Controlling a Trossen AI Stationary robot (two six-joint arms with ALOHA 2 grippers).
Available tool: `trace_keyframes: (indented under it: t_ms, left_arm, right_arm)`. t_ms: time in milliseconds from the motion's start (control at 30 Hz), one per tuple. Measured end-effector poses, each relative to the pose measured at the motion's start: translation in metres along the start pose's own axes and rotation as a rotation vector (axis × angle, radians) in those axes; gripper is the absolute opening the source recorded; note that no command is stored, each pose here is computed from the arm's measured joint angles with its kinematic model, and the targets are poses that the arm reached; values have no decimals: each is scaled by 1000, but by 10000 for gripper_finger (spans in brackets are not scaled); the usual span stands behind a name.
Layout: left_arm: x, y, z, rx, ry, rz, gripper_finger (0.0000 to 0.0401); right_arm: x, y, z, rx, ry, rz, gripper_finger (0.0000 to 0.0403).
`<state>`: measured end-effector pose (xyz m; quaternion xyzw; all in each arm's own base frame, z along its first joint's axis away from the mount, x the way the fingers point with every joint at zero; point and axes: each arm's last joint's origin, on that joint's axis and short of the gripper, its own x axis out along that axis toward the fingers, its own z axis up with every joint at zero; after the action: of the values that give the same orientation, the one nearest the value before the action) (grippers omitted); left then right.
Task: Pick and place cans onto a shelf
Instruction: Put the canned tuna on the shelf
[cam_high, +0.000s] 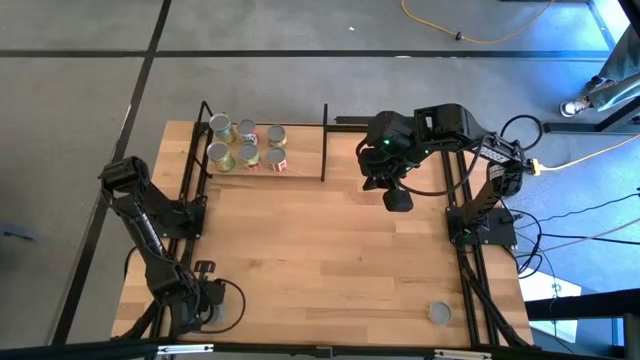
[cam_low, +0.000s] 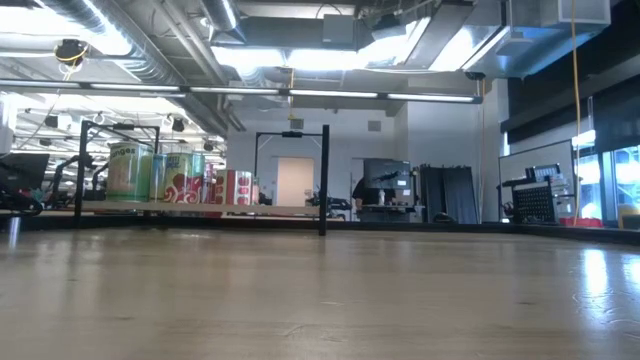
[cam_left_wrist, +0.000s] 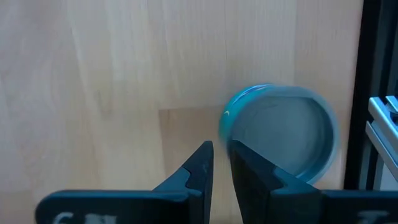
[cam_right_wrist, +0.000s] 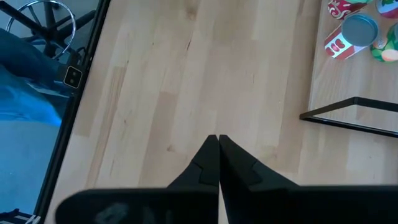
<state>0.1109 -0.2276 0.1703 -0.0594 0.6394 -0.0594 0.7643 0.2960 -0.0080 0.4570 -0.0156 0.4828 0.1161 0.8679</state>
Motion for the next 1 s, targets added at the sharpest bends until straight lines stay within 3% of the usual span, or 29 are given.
trace_keyframes:
  t_ms: [233, 1000]
  left_arm:
    - [1, -5, 2, -4, -21, -54, 49]
    - [12, 3, -2, -49, -39, -61, 49]
  right_arm:
    - [0, 0, 0, 25, 0, 0, 2]
    - [0, 0, 0, 30, 0, 0, 2]
